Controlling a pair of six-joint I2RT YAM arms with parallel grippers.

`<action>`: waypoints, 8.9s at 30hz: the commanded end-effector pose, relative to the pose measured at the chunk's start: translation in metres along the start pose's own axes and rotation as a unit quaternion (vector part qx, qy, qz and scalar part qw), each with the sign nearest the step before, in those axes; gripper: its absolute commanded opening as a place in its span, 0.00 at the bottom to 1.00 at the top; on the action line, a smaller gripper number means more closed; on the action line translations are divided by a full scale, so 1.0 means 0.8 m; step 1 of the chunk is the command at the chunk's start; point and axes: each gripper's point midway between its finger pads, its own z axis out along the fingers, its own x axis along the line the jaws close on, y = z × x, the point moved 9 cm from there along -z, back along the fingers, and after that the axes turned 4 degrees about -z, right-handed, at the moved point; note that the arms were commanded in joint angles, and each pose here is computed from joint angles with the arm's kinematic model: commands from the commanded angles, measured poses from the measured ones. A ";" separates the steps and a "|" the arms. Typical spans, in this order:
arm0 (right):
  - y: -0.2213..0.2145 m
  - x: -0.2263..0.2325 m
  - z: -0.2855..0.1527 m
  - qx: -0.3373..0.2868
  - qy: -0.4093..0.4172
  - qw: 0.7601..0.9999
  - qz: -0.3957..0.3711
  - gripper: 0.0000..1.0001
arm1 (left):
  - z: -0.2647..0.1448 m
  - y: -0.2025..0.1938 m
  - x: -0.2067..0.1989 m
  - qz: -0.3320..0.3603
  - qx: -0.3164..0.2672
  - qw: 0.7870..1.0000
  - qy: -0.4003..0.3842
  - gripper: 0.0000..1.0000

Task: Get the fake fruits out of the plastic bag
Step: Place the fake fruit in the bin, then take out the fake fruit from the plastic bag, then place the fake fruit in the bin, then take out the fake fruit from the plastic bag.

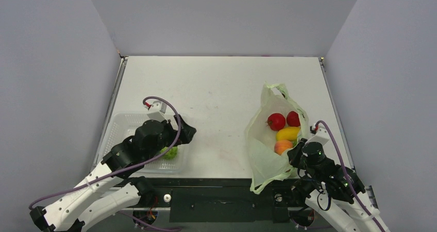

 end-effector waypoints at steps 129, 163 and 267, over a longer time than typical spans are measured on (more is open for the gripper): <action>0.004 0.001 0.027 0.037 -0.164 0.974 0.152 0.00 | 0.329 -0.214 -0.323 0.220 0.307 0.894 -0.243 0.27; 0.040 -0.017 -0.001 -0.075 -0.181 0.977 0.089 0.00 | 0.038 0.034 -0.229 0.159 0.057 0.961 -0.220 0.00; 0.031 0.001 -0.022 0.012 -0.056 0.998 -0.013 0.00 | 0.129 -0.041 -0.333 0.131 0.019 0.973 -0.187 0.54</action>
